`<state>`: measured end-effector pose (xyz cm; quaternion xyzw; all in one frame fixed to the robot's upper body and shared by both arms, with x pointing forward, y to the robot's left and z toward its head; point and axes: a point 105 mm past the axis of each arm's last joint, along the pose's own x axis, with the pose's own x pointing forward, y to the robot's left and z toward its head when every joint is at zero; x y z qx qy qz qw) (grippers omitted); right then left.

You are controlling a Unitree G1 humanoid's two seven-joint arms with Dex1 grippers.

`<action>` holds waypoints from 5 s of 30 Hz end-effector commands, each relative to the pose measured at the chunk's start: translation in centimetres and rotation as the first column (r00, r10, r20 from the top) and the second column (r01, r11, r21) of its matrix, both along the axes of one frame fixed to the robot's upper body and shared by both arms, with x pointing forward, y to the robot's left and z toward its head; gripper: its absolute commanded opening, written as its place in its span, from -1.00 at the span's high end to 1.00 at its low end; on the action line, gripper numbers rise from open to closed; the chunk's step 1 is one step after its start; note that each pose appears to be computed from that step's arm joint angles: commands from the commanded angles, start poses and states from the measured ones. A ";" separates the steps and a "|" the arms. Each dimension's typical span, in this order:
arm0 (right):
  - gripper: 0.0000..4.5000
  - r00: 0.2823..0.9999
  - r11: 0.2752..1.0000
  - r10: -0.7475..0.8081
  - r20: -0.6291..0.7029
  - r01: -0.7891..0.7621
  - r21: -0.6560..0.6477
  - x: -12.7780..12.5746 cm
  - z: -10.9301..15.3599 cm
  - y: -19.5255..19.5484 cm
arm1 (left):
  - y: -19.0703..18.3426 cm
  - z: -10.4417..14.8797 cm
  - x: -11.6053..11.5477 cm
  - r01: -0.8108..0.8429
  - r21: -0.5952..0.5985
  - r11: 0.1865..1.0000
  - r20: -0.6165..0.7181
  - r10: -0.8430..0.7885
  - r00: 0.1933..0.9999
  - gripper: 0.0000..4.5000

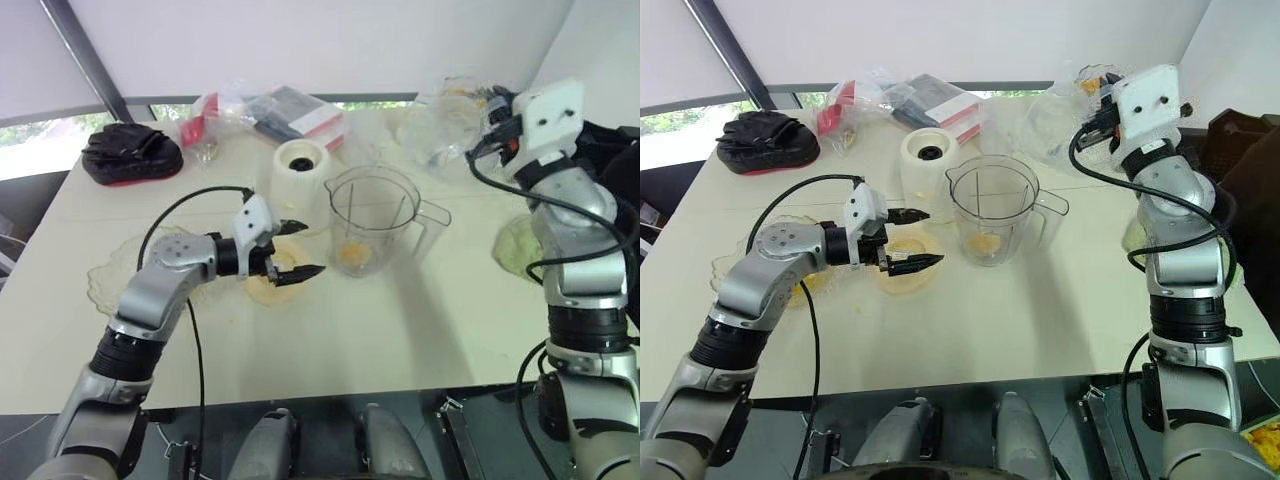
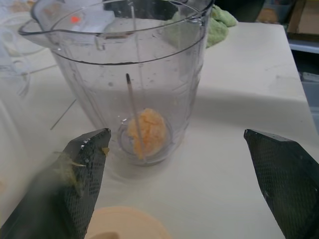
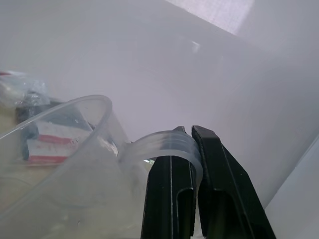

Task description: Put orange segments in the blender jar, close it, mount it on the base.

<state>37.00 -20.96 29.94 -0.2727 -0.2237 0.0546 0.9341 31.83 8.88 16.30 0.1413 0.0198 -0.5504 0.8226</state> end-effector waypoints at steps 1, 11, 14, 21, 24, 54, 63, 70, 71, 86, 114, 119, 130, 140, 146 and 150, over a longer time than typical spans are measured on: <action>1.00 0.991 0.993 0.043 0.125 -0.029 -0.114 -1.8 2.8 1.4 | 0.0 1.0 -0.2 0.003 -0.020 1.000 0.044 -0.002 0.999 -1.00; 1.00 0.983 0.949 0.098 0.156 -0.044 -0.313 -2.4 2.5 3.4 | 0.1 1.0 -0.1 -0.003 -0.013 1.000 0.052 0.004 0.999 -1.00; 1.00 0.981 0.941 0.107 0.159 -0.048 -0.336 -2.4 2.4 3.7 | 0.2 1.0 0.0 -0.005 -0.010 1.000 0.053 0.005 0.999 -1.00; 1.00 0.978 0.917 0.128 0.164 -0.054 -0.396 -2.6 2.1 4.5 | 0.2 0.9 -0.2 -0.004 -0.001 1.000 0.056 0.004 0.998 -1.00; 1.00 0.977 0.905 0.135 0.164 -0.054 -0.421 -2.6 1.9 4.7 | 0.2 0.8 -0.3 0.002 0.013 1.000 0.059 -0.003 0.998 -1.00; 1.00 0.973 0.836 0.160 0.169 -0.042 -0.547 -2.8 1.1 5.4 | 0.1 0.7 -0.3 0.025 0.032 0.999 0.068 -0.027 0.997 -1.00; 1.00 0.971 0.820 0.163 0.175 -0.035 -0.572 -2.7 1.1 5.4 | 0.1 0.6 -0.2 0.025 0.032 0.999 0.071 -0.027 0.997 -1.00; 1.00 0.971 0.819 0.161 0.177 -0.031 -0.574 -2.6 1.0 5.3 | 0.0 0.6 -0.2 0.026 0.032 0.999 0.073 -0.029 0.997 -1.00; 1.00 0.972 0.826 0.157 0.176 -0.032 -0.563 -2.6 1.0 5.2 | 0.0 0.6 -0.2 0.027 0.032 0.999 0.074 -0.029 0.997 -1.00; 1.00 0.999 0.981 -0.026 0.028 0.020 0.193 -0.6 0.3 -0.6 | 0.0 0.6 -0.2 0.033 0.043 0.999 0.073 -0.036 0.997 -1.00; 1.00 0.929 0.429 -0.276 -0.246 0.348 0.834 2.2 -12.9 -8.7 | 0.5 0.5 -0.9 0.012 0.048 0.999 0.060 -0.014 0.998 -1.00; 1.00 0.902 0.405 -0.338 -0.268 0.396 0.824 2.8 -14.0 -10.0 | 0.7 0.5 -1.2 -0.006 0.044 0.999 0.054 0.004 0.999 -1.00; 1.00 0.862 0.374 -0.393 -0.320 0.467 0.801 3.7 -16.8 -11.0 | 1.1 0.5 -1.8 -0.032 0.050 0.998 0.047 0.029 0.998 -1.00; 1.00 0.849 0.378 -0.393 -0.354 0.500 0.779 3.2 -18.9 -10.7 | 1.0 0.5 -1.9 -0.041 0.052 0.998 0.045 0.039 0.998 -1.00; 0.12 0.847 0.396 -0.393 -0.357 0.506 0.766 2.9 -19.3 -10.6 | 1.0 0.4 -1.9 -0.039 0.053 0.998 0.045 0.036 0.998 -1.00; -0.34 0.849 0.412 -0.393 -0.354 0.507 0.757 2.8 -19.3 -10.6 | 0.8 0.4 -1.8 -0.038 0.052 0.998 0.046 0.035 0.998 -1.00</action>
